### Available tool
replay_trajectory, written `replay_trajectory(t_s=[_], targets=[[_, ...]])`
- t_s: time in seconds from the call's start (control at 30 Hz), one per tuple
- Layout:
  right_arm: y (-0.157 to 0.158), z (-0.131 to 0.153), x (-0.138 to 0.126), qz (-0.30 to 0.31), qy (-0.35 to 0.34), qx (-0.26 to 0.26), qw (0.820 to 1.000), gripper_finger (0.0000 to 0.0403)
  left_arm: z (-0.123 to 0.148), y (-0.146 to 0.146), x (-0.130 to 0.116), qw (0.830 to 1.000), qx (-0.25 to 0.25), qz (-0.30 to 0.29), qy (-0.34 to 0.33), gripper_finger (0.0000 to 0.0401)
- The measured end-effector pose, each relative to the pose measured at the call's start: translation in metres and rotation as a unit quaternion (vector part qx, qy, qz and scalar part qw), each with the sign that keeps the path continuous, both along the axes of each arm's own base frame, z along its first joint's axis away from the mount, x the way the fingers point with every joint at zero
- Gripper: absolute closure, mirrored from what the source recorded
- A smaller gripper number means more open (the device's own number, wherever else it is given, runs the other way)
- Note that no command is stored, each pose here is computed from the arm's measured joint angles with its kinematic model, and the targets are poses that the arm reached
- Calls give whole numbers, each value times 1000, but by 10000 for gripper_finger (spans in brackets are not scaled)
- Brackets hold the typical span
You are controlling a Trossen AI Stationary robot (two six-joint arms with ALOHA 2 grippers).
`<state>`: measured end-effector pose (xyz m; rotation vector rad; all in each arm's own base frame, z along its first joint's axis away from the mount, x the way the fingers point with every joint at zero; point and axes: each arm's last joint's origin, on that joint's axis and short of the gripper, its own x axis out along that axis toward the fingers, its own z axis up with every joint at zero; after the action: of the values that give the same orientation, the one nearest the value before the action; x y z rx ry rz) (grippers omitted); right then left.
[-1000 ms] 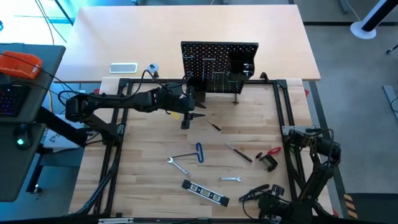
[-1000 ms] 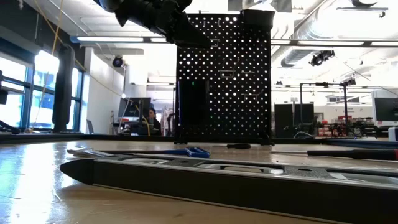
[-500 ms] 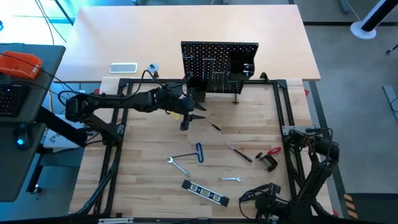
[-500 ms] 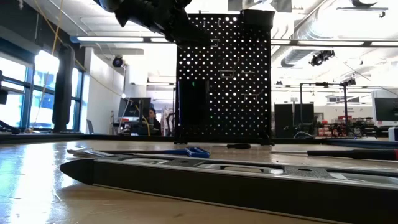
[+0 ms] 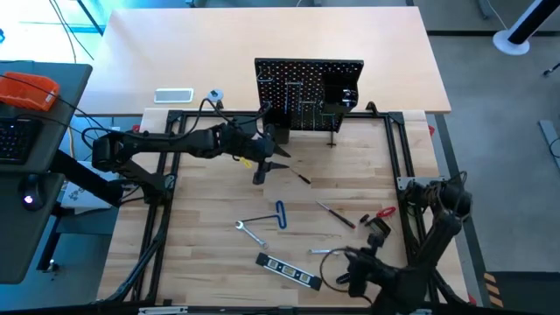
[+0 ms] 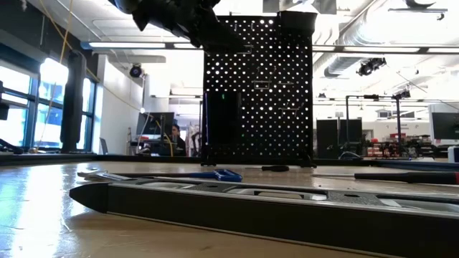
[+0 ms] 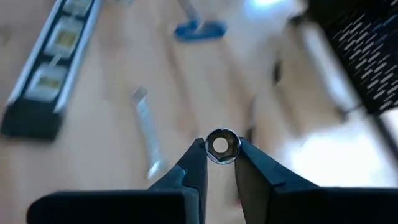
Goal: Hang tools onto peg board
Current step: Put the bolts on the pegboard
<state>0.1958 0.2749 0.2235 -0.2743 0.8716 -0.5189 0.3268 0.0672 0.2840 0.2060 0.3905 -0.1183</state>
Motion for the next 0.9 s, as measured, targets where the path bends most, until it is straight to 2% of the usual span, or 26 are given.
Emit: replay_trajectory(t_s=[0.2,0.47,0.77,0.9], targets=[[-25,26,14,39,-24,-75,996,352,2,-5,1,998,-34,-44,-10,249],[-58,42,40,72,26,-176,981,352,9,-12,5,987,-117,-99,-54,249],[-92,46,69,79,86,-289,950,352,-11,-12,24,977,-191,-84,-45,249],[-104,47,79,80,106,-326,936,352,-18,-10,34,968,-229,-81,-63,249]])
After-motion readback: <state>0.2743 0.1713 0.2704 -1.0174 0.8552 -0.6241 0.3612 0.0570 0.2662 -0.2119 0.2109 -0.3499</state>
